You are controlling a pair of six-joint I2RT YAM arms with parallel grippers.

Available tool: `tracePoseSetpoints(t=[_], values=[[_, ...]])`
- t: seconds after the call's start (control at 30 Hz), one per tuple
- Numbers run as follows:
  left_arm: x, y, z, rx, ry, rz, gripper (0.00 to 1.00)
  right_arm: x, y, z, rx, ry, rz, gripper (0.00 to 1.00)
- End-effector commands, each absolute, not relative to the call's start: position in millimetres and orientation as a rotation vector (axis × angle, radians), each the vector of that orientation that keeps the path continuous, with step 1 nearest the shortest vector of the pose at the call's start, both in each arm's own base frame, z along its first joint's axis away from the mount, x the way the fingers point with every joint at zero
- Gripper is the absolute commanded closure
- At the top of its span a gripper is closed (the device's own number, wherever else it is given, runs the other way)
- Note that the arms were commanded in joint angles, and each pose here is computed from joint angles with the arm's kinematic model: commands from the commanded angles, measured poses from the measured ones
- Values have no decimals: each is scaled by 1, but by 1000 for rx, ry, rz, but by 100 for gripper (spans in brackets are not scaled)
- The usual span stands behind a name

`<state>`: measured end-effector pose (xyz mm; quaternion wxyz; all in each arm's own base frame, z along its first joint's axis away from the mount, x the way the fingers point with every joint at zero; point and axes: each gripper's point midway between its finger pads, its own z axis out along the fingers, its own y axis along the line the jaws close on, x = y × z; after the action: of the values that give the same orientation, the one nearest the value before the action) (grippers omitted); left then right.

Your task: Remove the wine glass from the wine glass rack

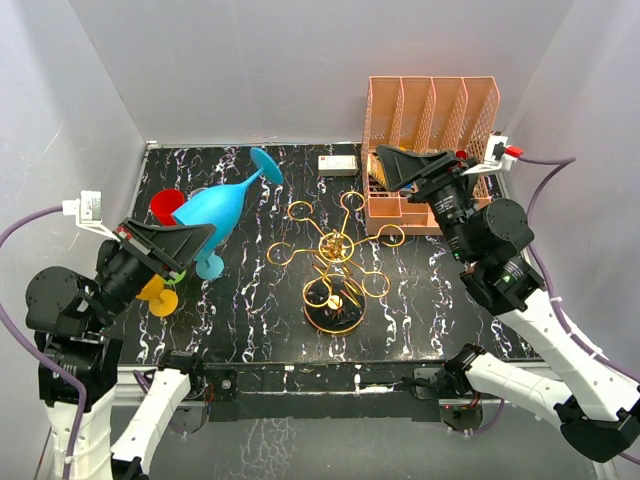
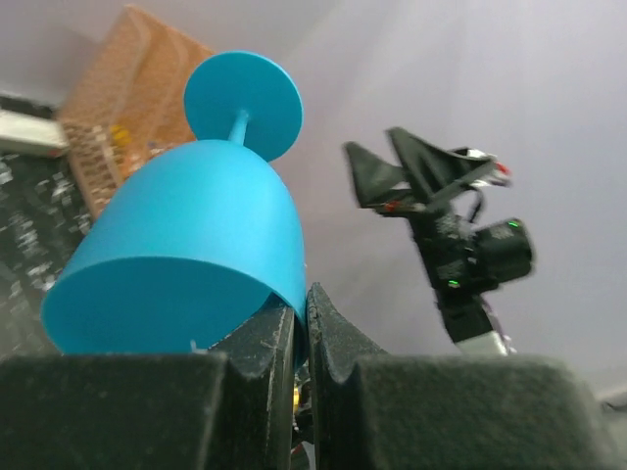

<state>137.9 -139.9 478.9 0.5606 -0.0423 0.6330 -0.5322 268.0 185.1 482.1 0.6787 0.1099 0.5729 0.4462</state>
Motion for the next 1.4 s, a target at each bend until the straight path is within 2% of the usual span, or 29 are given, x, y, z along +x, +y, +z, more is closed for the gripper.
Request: tracePoseSetpoints(t=[0.0,0.33,0.43,0.6,0.73,0.97,1.37], values=[[152,-109,398,-350,1797,-980,100,270,151,494,246,1212,790,6],[117,-68,279,-614,2287,-587,100,274,143,474,241,1239,705,5],[106,-47,244,-724,2423,-390,100,274,141,470,241,1243,688,5],[117,-27,206,-743,2577,-137,100,273,135,466,247,1248,658,5],[136,-17,193,-734,2600,-21,100,270,127,467,248,1253,618,5],[171,-18,177,-662,2653,30,100,265,117,467,233,1265,562,5],[188,-17,163,-581,2737,88,100,260,119,468,102,1317,482,2]])
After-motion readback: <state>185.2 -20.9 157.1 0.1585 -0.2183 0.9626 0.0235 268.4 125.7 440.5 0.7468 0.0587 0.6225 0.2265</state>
